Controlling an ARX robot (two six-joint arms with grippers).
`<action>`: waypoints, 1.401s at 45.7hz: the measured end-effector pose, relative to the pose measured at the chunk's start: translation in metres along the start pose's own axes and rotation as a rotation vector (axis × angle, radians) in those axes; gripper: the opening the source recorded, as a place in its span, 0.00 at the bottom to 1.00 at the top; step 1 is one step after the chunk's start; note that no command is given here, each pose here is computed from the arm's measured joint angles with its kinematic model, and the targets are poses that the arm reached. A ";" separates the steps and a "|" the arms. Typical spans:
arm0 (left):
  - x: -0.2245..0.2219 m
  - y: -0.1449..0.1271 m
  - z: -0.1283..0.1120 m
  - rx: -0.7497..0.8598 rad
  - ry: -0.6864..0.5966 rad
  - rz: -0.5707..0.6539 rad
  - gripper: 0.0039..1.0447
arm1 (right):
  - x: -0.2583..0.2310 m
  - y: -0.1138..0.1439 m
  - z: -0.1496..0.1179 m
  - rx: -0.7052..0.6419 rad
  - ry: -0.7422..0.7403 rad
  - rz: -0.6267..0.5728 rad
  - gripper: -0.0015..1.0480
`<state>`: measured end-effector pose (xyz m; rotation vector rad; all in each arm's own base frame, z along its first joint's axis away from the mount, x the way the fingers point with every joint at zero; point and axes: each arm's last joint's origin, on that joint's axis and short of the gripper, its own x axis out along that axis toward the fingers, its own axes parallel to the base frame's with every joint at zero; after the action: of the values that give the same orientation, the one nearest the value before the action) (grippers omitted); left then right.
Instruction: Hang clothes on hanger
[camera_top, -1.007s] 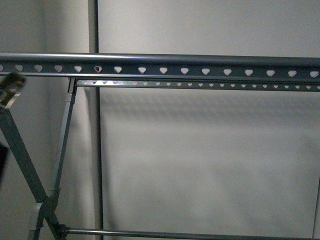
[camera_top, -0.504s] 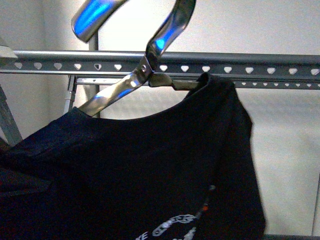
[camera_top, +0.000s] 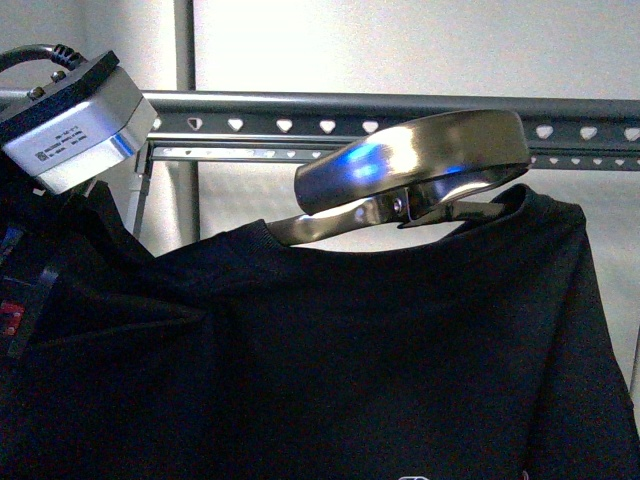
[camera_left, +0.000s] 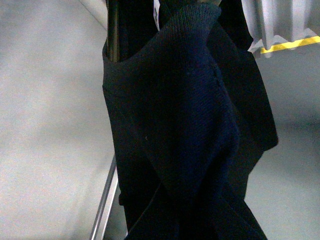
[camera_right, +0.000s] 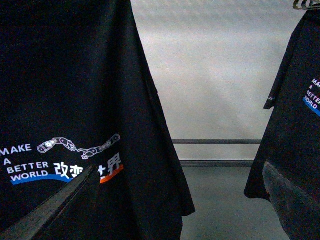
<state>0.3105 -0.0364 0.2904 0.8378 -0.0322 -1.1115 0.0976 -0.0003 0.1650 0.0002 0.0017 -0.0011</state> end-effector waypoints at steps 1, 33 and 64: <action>0.000 0.000 0.000 0.000 0.002 0.000 0.04 | 0.000 0.000 0.000 0.000 0.000 0.000 0.93; 0.000 0.000 -0.001 0.000 0.004 0.002 0.04 | 0.056 -0.010 0.097 -0.132 0.136 0.485 0.93; 0.000 0.000 -0.001 0.001 0.006 0.002 0.04 | 0.217 0.043 0.181 -1.324 0.088 0.736 0.93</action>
<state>0.3105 -0.0358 0.2900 0.8416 -0.0287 -1.1072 0.3153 0.0425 0.3456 -1.3229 0.0896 0.7360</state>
